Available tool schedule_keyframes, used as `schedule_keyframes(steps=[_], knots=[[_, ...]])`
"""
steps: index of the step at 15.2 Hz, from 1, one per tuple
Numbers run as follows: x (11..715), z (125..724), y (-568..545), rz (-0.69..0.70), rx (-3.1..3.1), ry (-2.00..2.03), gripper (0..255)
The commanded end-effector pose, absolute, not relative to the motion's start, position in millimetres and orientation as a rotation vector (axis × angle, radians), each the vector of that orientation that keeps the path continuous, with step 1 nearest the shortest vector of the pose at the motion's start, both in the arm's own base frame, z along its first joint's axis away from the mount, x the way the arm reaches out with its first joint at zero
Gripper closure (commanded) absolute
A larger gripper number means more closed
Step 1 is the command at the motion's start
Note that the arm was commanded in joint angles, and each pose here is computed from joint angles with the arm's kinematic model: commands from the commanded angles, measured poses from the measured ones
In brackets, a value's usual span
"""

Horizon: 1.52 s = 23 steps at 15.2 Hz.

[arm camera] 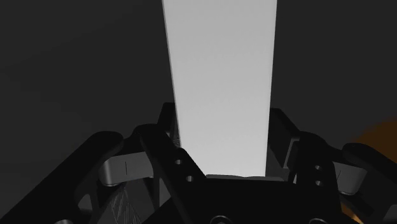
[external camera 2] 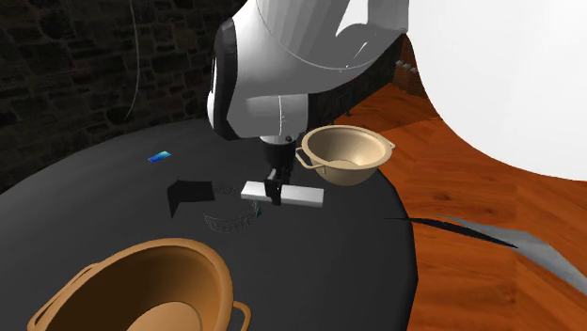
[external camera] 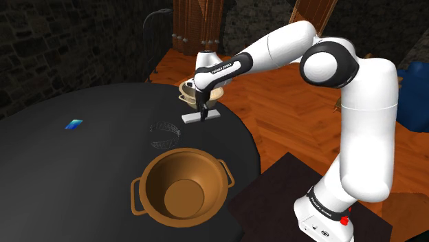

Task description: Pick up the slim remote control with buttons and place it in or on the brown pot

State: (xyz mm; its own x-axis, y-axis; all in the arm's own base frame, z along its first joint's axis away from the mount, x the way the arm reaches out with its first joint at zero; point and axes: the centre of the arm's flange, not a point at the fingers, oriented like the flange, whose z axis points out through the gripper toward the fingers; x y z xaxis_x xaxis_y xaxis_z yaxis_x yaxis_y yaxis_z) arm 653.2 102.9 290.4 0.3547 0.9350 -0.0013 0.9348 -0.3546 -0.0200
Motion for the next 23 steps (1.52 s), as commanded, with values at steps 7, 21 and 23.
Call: schedule_keyframes(steps=[7, 21, 23], knots=[[653, 328, 103, 0.019, -2.572, -1.776, 255], [525, 329, 236, 0.019, -2.572, -1.776, 255], [506, 329, 255, 0.019, -2.572, -1.776, 255]])
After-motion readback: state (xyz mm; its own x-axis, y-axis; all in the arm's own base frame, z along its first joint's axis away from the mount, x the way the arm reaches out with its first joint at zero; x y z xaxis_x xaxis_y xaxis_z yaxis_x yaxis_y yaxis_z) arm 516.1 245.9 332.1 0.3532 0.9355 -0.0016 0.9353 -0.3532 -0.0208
